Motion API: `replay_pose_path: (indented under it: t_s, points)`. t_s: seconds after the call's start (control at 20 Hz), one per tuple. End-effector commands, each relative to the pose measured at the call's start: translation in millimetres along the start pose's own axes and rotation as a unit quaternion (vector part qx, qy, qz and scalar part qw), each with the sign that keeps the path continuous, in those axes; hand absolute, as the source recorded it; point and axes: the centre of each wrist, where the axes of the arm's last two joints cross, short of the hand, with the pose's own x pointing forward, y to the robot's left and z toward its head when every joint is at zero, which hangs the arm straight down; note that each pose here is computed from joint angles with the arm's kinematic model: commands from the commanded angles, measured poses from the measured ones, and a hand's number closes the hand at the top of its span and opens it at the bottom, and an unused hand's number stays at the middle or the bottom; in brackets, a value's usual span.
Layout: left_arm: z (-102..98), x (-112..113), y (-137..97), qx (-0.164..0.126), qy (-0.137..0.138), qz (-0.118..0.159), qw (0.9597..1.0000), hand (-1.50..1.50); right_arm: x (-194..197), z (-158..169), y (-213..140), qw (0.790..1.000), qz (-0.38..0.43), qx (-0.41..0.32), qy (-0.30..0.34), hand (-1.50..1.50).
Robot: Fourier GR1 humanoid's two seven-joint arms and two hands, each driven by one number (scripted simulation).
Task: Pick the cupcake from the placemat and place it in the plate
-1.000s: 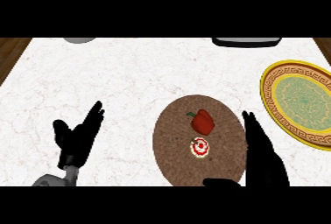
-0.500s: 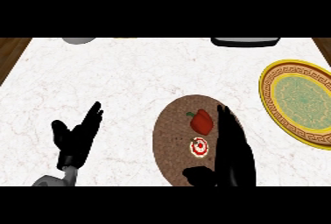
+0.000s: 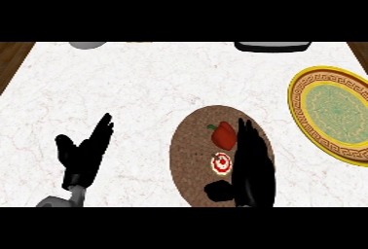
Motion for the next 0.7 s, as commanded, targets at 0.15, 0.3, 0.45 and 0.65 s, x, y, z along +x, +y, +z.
replay_pose_path:
  t_s: [0.15,0.3,0.45,0.65]
  points:
    - [6,-12,-6,-0.013,0.045,0.000,0.9989,0.00,13,5,12,0.997,0.005,0.016,0.078,-1.50]
    - [15,-34,11,-0.001,0.039,0.009,0.9992,0.00,-8,-21,27,0.995,0.012,0.034,0.088,-1.50]
    - [6,-9,4,-0.001,0.037,0.001,0.9993,0.00,-8,-5,46,0.993,0.058,0.080,0.058,1.50]
    - [10,-21,-5,-0.006,0.036,-0.003,0.9993,0.00,6,-12,37,0.996,0.071,0.043,0.040,1.50]
